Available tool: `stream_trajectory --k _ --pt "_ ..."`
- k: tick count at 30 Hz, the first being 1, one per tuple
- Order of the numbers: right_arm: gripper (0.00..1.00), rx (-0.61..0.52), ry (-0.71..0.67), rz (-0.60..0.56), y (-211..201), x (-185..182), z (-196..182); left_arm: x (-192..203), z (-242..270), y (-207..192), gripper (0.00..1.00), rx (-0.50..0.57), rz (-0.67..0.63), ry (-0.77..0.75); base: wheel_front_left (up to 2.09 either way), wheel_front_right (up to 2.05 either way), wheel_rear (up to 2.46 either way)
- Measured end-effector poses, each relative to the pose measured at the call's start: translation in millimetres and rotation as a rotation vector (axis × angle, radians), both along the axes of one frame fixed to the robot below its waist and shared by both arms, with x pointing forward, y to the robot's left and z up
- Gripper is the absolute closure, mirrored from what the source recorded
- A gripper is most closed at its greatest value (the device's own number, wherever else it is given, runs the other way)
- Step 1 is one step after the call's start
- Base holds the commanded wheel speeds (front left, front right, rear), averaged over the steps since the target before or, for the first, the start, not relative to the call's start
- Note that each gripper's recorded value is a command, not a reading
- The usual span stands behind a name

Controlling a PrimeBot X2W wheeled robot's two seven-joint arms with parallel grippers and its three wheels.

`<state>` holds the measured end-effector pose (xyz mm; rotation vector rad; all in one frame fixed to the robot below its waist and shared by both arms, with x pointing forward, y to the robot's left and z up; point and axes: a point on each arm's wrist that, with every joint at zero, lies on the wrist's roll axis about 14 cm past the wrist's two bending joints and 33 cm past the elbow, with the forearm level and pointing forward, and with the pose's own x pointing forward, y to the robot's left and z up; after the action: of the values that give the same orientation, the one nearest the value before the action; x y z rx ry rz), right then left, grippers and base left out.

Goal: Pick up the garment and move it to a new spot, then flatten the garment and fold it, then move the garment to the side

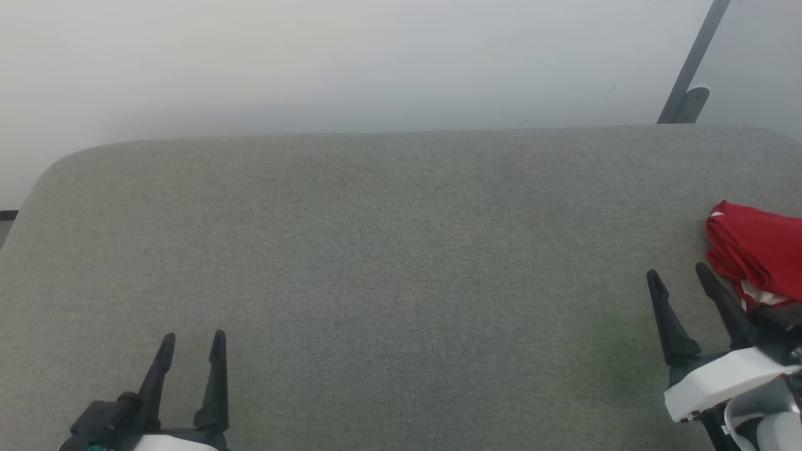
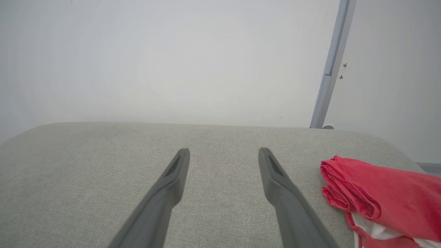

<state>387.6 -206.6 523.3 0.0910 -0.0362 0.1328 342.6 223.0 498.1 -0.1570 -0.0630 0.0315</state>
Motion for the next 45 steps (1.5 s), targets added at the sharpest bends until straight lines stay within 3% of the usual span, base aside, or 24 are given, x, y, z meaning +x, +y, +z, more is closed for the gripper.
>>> stream_trajectory --k 3,4,11,45 --pt "0.0 0.003 0.009 -0.001 1 -1 -3 0 1 3 0.0 -0.001 0.01 -0.003 0.0 0.0 0.0" --pt "1.0 0.007 0.019 -0.002 1 -3 -6 -1 -2 2 1.0 -0.004 0.011 0.007 0.0 0.0 0.0" --pt "1.0 0.07 0.116 -0.019 4 -15 -37 -8 -25 0 1.0 -0.069 0.024 0.081 0.0 0.0 0.0" --pt "1.0 0.63 0.16 -0.104 0 -9 -35 11 -24 1 1.0 -0.601 0.072 0.089 0.0 0.0 0.0"
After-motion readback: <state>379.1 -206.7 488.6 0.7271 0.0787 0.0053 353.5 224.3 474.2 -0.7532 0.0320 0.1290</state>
